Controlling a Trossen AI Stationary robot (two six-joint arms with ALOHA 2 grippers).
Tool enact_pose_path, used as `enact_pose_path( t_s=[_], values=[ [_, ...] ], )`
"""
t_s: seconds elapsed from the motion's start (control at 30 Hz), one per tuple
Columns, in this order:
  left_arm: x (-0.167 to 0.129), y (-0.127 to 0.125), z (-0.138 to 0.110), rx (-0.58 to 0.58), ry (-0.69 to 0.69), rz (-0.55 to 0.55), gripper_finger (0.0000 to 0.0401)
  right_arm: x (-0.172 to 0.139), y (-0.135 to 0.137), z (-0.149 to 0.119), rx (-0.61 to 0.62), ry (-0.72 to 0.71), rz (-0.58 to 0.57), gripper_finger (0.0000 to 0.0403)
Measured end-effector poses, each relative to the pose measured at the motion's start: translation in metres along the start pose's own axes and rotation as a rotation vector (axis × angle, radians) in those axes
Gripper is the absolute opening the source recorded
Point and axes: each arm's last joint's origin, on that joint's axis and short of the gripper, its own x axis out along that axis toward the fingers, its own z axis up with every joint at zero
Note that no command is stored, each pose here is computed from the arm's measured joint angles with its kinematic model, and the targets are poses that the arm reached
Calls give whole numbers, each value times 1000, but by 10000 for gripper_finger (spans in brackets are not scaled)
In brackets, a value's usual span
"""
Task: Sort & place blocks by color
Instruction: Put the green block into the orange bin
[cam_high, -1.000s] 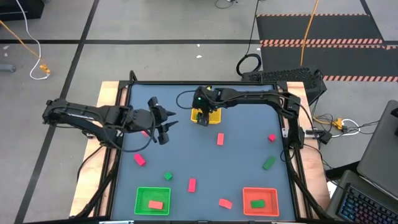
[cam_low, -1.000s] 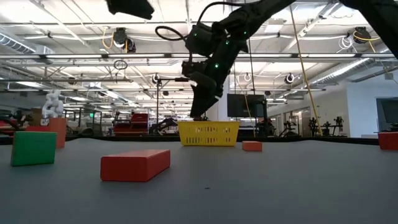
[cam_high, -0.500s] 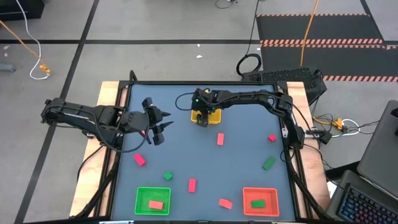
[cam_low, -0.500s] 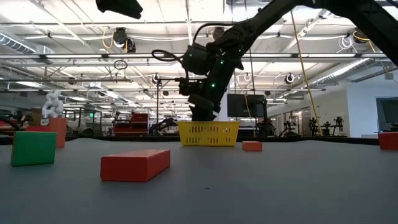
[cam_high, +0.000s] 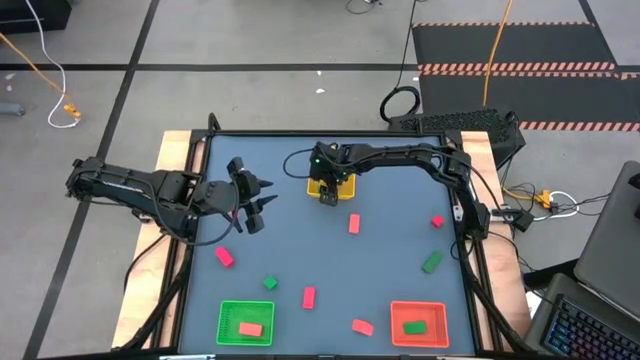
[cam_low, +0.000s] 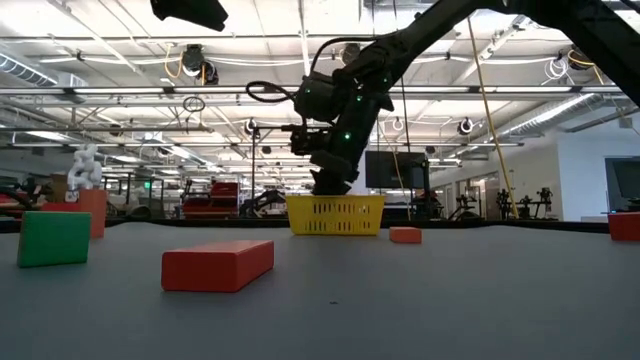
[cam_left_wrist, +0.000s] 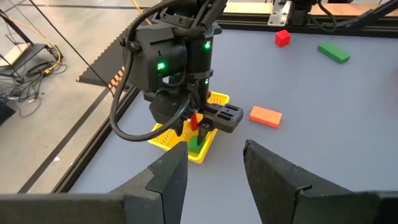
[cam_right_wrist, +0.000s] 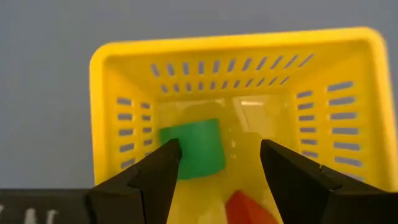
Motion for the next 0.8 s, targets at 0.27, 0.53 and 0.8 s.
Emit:
enact_pose_path(
  t_s=[0.27, 0.53, 0.8],
  values=[
    [0, 0, 0, -8, 1, 0, 159, 3, 1, -2, -9, 22, -51, 221],
    [0, -1, 0, -8, 1, -4, 159, 4, 0, 0, -8, 8, -73, 191],
    [-1, -2, -1, -3, 6, -8, 159, 4, 0, 3, -7, -25, -61, 128]
  ],
)
